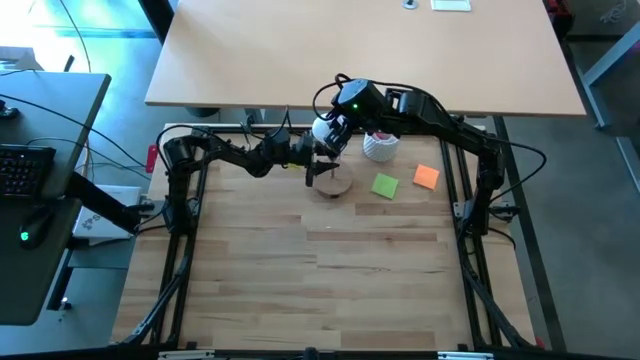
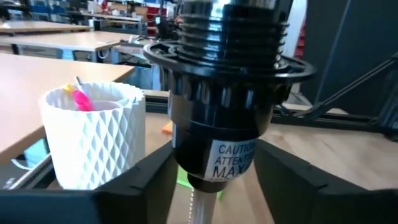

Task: Screw lightbulb
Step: Insert the lightbulb into the lamp socket

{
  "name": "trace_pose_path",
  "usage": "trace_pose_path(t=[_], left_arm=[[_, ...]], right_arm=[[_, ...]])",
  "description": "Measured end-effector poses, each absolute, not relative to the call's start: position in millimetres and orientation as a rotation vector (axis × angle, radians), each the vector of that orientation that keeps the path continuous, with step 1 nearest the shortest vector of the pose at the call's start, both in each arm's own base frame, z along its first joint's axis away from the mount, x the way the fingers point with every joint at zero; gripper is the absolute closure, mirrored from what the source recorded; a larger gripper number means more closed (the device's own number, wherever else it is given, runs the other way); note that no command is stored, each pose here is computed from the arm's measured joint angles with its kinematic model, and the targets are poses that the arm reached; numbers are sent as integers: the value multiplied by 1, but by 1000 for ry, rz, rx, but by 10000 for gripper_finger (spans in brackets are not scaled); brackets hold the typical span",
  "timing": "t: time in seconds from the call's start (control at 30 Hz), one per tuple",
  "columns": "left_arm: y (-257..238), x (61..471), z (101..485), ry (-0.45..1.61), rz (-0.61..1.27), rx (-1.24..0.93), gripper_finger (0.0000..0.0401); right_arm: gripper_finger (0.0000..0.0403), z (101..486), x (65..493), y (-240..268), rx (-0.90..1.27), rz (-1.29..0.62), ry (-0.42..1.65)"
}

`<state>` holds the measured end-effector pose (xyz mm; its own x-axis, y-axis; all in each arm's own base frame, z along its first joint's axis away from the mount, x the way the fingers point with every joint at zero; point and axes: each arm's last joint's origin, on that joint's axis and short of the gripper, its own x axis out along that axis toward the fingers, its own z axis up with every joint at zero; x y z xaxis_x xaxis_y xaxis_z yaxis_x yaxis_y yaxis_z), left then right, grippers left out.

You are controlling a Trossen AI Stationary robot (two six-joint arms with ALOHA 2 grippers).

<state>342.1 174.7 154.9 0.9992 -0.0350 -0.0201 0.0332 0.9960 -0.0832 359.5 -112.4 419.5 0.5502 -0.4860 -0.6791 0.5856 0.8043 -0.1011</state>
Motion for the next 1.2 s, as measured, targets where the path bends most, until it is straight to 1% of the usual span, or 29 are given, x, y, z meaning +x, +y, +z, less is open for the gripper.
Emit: trace_pose_path(t=[0.1, 0.23, 0.33, 0.4, 0.6, 0.9, 1.2], left_arm=[[174, 342, 157, 7, -38, -82, 171], [170, 345, 163, -48, -13, -76, 164], [169, 346, 164, -59, 5, -71, 175], [169, 346, 163, -57, 8, -67, 189], [170, 346, 163, -53, 43, -48, 261], [166, 348, 161, -34, 41, -28, 263], [165, 349, 161, -22, 41, -18, 263]], right_arm=[[183, 420, 360, -112, 143, -637, 756], [183, 420, 359, -112, 143, -637, 756], [183, 420, 359, -112, 143, -636, 756], [183, 420, 360, -112, 143, -637, 755], [183, 420, 360, -113, 140, -644, 753], [183, 420, 360, -113, 128, -633, 752], [183, 423, 365, -114, 101, -628, 701]])
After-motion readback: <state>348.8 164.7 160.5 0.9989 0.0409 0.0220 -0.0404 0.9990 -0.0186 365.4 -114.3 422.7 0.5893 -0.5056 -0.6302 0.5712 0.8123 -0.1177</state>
